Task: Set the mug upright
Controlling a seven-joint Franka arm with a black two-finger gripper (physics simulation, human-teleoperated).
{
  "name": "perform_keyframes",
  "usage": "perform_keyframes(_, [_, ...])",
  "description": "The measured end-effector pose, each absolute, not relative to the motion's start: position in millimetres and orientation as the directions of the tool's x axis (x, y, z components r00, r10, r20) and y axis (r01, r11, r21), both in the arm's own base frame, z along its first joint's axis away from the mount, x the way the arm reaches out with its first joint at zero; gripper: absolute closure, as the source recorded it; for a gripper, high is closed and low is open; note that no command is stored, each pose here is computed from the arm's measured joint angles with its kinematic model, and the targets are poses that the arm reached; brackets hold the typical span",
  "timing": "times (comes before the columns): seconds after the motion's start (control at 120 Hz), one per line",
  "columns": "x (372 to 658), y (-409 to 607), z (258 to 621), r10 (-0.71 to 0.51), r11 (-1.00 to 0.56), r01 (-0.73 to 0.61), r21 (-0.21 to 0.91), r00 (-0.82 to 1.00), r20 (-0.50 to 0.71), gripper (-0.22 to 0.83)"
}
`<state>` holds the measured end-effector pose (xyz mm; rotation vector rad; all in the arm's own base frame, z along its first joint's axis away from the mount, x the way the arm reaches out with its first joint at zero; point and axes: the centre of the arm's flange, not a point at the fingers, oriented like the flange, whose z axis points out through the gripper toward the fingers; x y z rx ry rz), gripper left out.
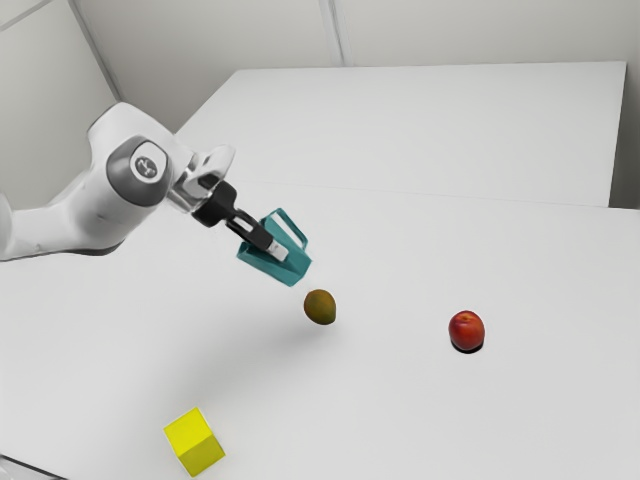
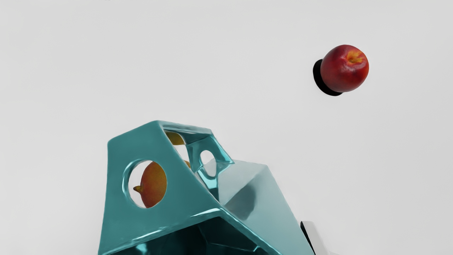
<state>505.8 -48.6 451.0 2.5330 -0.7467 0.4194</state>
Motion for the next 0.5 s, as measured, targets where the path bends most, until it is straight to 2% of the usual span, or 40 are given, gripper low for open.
perform_keyframes(0.125, [517.5, -40.0, 466.6, -0.541, -0.770, -0.614, 0.171, 0.772, 0.333, 0.79])
perform_keyframes(0.225, [525.2, -36.4, 465.5, -0.589, -0.778, -0.624, 0.080, 0.767, 0.256, 0.79])
perform_keyframes(0.5, [536.3, -34.9, 431.2, -0.597, -0.801, -0.598, -0.015, 0.798, 0.086, 0.79])
